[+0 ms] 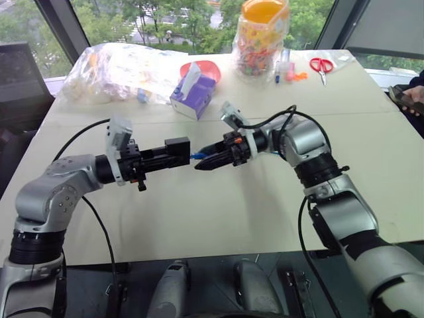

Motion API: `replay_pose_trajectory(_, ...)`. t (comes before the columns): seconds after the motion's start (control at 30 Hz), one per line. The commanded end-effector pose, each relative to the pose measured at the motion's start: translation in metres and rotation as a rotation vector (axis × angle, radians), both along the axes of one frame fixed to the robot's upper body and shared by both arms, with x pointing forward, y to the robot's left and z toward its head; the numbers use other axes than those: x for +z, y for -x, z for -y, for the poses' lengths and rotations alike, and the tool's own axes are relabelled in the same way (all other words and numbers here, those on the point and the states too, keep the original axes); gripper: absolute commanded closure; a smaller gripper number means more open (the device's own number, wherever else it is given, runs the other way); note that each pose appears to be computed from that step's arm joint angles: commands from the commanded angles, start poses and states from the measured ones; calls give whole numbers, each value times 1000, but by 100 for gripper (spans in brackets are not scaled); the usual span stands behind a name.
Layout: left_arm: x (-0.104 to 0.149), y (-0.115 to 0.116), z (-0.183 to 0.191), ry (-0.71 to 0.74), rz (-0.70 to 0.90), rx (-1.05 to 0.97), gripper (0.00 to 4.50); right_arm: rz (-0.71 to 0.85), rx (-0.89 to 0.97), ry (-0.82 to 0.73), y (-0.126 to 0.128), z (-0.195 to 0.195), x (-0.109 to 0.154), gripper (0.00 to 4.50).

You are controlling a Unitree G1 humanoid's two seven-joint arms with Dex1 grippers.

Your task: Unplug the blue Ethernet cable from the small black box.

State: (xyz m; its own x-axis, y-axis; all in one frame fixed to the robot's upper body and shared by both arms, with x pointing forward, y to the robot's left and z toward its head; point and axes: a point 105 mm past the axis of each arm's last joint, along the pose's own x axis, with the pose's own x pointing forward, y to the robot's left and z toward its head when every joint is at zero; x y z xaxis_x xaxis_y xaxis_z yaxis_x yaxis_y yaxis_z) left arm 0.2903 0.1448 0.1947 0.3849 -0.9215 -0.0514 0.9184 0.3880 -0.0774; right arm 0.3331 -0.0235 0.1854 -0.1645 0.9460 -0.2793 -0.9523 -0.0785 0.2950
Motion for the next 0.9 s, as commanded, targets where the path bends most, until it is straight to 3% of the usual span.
replay_pose_trajectory(0.03, 10, 2, -2, 9, 46, 12, 401, 47, 57, -38, 7, -9, 19, 322)
replay_pose_trajectory(0.9, 5, 4, 0, -3, 42, 3, 401, 42, 77, -45, 9, -15, 28, 322)
